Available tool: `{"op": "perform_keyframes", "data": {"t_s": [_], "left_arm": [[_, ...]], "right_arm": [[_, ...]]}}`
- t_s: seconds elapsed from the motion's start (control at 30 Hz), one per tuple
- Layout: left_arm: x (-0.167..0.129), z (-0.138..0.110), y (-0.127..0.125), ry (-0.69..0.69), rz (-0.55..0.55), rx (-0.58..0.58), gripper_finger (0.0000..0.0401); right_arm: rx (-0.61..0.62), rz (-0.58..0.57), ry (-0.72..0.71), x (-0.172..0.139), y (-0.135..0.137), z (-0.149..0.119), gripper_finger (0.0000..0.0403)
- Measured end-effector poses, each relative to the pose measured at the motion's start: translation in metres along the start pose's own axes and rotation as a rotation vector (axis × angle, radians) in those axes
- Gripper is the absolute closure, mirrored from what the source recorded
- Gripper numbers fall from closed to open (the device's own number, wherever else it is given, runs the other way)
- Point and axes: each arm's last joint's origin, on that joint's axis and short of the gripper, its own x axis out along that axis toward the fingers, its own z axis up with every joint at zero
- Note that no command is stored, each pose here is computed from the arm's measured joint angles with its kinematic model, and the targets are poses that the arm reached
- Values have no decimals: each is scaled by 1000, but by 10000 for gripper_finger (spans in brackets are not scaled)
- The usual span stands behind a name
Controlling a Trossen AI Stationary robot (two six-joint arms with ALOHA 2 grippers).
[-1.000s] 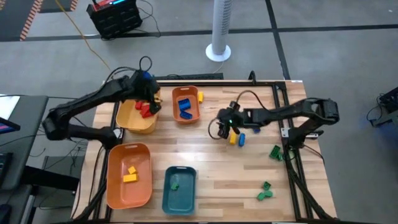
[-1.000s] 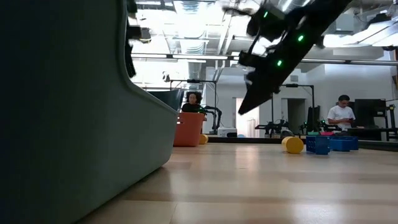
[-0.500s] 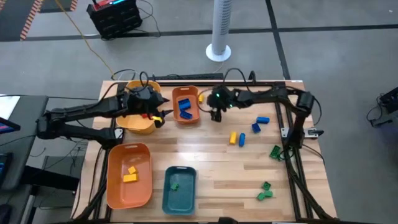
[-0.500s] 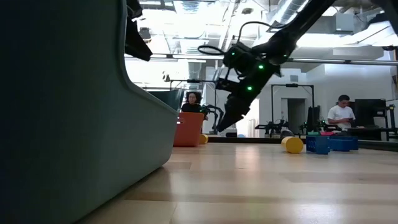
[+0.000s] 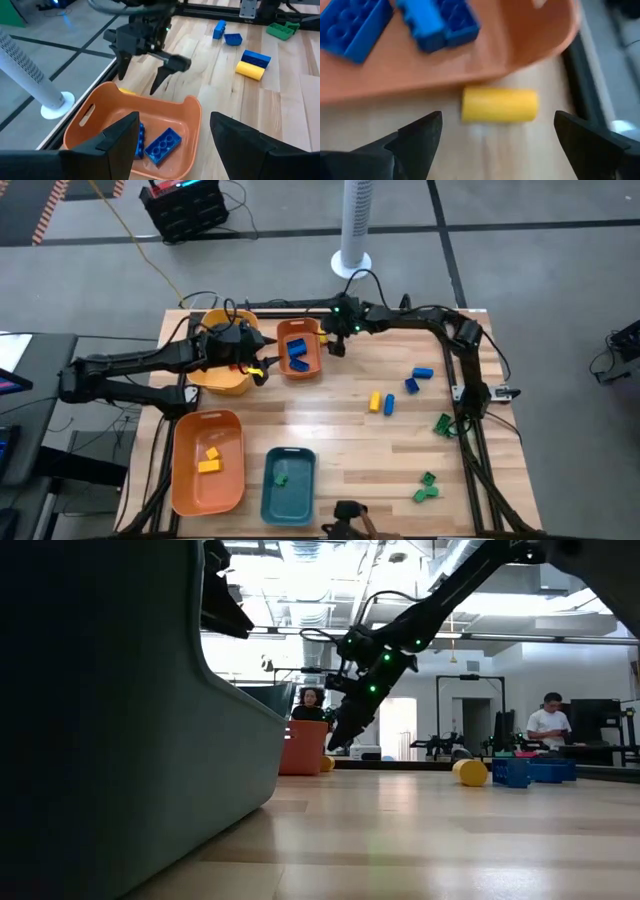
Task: Sort blocks
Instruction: Put the yellow wooden block into the bottom orange bin
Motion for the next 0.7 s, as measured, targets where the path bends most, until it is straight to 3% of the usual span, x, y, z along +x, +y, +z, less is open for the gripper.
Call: {"op": "perform_keyframes", "data": {"t_s": [0.7], "left_arm": [[2,-3,0,-22,17,7,161]], "right_arm": [[32,4,-35,10,0,2,4]]}}
